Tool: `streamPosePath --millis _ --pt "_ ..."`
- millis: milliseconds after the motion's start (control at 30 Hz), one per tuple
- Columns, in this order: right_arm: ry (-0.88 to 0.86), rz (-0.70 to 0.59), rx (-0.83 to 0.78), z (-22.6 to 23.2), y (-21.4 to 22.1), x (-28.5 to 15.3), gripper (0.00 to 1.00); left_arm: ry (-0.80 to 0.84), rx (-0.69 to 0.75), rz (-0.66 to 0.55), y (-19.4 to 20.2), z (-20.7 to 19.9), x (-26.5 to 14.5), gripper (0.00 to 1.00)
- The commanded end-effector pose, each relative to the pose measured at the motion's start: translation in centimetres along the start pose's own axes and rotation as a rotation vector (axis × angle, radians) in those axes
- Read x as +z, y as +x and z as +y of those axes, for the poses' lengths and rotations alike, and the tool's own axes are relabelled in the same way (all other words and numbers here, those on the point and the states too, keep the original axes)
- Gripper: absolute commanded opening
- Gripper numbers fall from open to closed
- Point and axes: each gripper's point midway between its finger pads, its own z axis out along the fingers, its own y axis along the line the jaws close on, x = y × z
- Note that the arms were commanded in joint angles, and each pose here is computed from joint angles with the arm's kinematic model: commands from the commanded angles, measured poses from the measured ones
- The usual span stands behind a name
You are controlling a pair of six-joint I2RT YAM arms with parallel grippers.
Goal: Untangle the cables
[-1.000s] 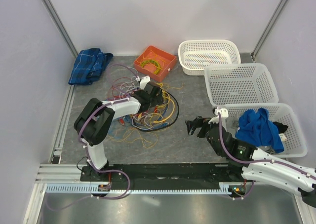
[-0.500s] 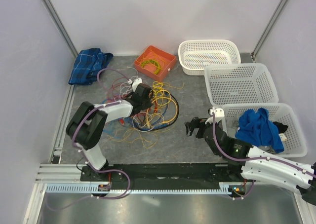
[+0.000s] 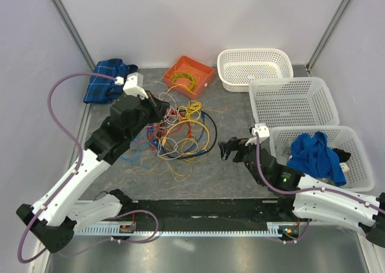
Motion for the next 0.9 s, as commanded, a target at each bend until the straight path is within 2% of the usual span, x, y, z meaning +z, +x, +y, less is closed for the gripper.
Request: streamPosePath --millis 0,233,400,633,867 --pt "-0.177 -0.117 0.053 4.5 -5.3 -0.7 0.98 -0.033 0.13 0.092 1.6 1.8 -2.3 0.02" --pt "-0.423 -0.147 -0.009 10.4 -7.8 -1.3 0.98 0.022 0.137 0.07 0.1 0.2 -2.9 0.02" --pt "-0.495 -0.12 -0.063 13.7 -7.1 0.5 0.96 0.135 0.111 0.006 -3.8 -3.6 -4.4 0.02" --pt "-0.424 -0.138 -0.201 14.7 -6.8 4.1 0.97 0.21 0.113 -0.1 -8.4 -6.4 -6.8 0.02" --pt "-0.316 -0.223 -0.256 14.2 -6.3 7.5 0.98 0.247 0.114 -0.096 -8.8 -7.3 -7.2 0.02"
